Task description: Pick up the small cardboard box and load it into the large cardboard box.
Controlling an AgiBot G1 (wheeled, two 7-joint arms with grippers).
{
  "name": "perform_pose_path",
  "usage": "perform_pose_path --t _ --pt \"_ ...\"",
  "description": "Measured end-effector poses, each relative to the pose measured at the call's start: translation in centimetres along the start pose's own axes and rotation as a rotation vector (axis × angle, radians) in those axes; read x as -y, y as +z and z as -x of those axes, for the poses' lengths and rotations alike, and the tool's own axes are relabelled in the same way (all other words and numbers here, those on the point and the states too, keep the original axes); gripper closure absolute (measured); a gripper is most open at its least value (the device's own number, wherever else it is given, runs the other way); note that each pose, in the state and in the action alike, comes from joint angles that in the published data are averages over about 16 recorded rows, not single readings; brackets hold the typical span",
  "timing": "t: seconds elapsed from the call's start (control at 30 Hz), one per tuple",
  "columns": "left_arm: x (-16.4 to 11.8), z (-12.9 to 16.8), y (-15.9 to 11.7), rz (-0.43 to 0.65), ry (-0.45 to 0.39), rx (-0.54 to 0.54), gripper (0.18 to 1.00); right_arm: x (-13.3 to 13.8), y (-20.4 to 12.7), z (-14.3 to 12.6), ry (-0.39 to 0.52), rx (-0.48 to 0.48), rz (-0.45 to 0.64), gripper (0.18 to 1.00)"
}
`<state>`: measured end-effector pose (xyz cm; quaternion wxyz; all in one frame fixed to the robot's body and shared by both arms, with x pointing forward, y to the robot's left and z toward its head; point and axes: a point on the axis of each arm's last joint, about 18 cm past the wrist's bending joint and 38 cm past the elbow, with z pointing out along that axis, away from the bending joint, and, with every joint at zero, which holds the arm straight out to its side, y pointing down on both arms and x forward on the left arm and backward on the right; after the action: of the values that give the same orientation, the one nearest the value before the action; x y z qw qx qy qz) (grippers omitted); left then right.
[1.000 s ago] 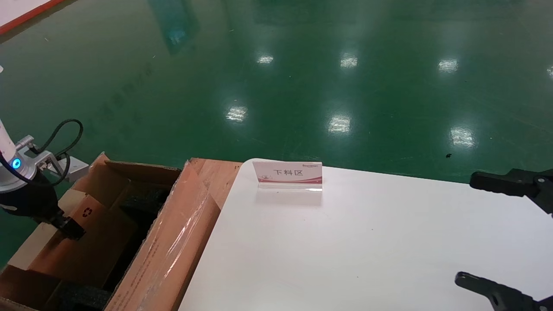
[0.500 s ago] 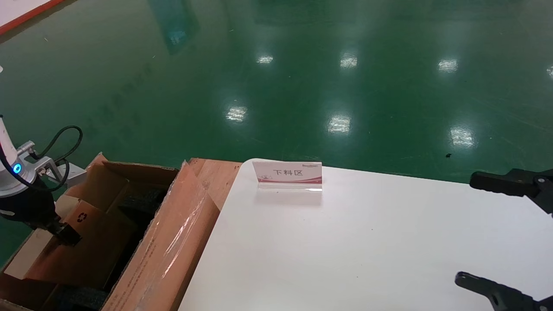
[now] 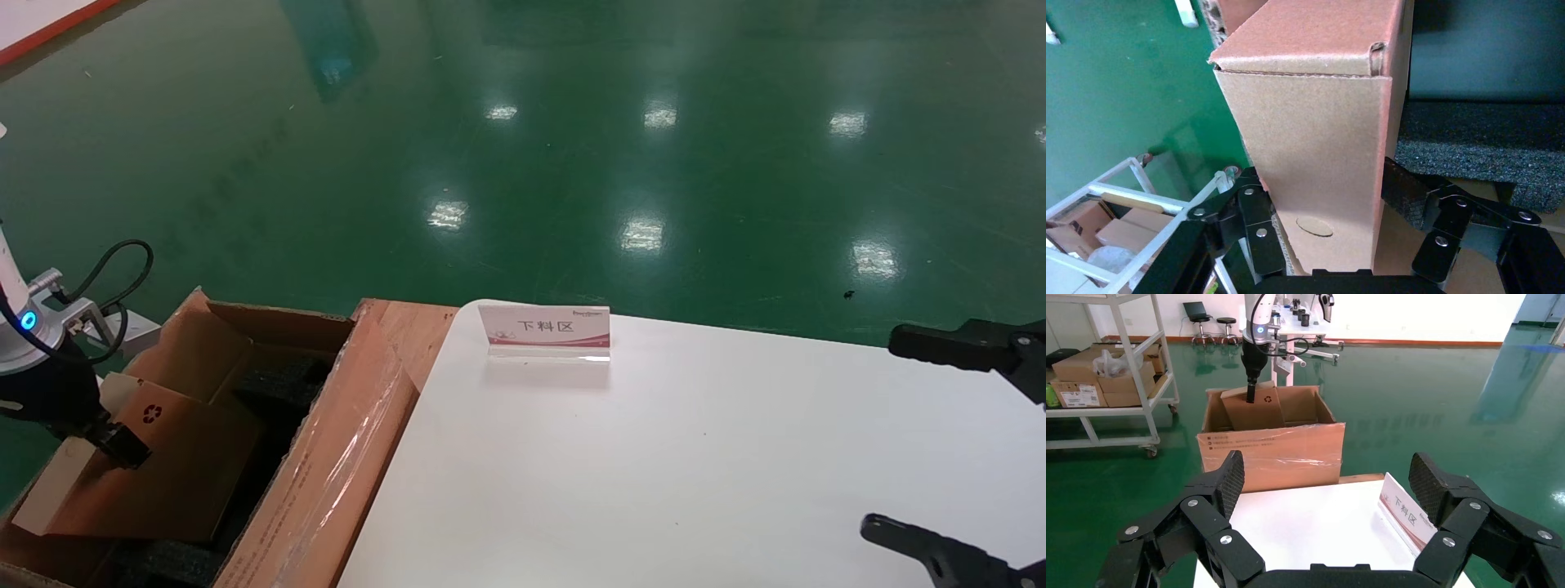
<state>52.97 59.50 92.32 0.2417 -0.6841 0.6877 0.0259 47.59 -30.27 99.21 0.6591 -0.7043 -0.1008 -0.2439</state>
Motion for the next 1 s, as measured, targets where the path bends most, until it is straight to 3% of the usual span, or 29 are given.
perform_pose_path --t 0.3,0.53,0.73,1.0 --pt "0.3 -0.1 -0.4 -0.014 0.015 -0.003 0.546 0.0 0.0 0.0 0.000 0.000 0.000 0.178" --pt "1.4 -0.8 -2.5 -0.094 0.097 -0.039 0.403 0.0 0.0 0.0 0.000 0.000 0.000 0.178" --pt "2.3 -1.9 -5.6 -0.231 0.209 -0.086 0.301 0.0 0.0 0.0 0.000 0.000 0.000 0.178" --pt "1.8 -4.0 -10.6 -0.496 0.344 -0.171 0.220 0.0 0.0 0.0 0.000 0.000 0.000 0.178"
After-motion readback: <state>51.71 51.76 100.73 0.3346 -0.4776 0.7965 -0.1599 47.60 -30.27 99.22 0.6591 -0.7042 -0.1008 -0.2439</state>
